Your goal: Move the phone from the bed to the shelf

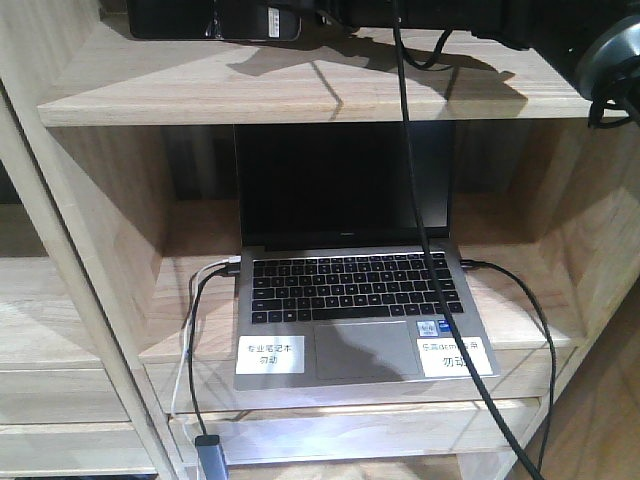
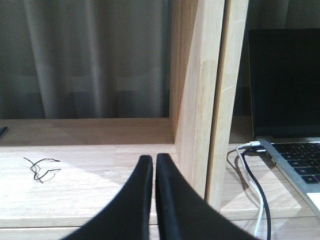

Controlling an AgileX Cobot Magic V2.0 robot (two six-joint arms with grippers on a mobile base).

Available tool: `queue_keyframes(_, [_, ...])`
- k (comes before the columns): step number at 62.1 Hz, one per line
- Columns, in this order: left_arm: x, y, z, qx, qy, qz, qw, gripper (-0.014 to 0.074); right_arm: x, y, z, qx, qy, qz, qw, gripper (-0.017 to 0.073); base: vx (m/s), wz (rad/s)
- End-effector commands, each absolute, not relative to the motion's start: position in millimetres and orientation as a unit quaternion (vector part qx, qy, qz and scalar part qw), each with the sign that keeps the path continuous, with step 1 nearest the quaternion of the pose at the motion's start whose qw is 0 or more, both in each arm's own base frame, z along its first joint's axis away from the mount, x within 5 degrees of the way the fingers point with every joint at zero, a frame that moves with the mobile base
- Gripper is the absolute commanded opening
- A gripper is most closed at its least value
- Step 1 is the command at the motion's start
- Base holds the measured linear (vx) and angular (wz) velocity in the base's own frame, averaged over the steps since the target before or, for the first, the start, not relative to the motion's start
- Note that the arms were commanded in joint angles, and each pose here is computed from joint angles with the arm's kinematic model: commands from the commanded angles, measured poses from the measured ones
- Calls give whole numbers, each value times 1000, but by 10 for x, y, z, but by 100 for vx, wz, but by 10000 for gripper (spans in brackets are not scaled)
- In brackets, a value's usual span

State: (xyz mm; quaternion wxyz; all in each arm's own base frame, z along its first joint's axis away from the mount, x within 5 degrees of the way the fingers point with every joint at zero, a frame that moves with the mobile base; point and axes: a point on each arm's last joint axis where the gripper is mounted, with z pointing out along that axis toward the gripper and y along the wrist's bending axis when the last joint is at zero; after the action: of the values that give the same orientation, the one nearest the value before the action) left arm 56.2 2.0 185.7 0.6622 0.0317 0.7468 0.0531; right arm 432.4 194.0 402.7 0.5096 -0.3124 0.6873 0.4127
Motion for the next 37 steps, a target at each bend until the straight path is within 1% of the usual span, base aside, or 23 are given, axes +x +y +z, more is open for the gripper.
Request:
queue_keyframes(1, [549, 18, 2003, 26, 710, 50, 702, 1, 4185, 1857, 4389, -306, 660, 407, 552, 161, 0, 0])
queue_keyframes(11, [549, 18, 2003, 26, 710, 50, 702, 1, 4215, 1840, 4379, -293, 670, 396, 555, 320, 0, 0])
queue_keyframes(16, [549, 18, 2003, 26, 710, 50, 702, 1, 4227, 1832, 4384, -282, 673, 397, 557, 426, 0, 0])
queue_keyframes(24, [549, 18, 2003, 26, 710, 50, 702, 1, 4236, 1826, 4378, -277, 677, 394, 557, 561, 0, 0])
queue_keyframes(30, [549, 18, 2003, 26, 710, 50, 702, 1, 4234, 1814, 4380, -278, 681, 387, 556, 627, 0, 0])
queue_keyframes(37, [549, 18, 2003, 26, 710, 50, 702, 1, 4212, 1796, 4400, -281, 687, 374, 555, 634, 0, 0])
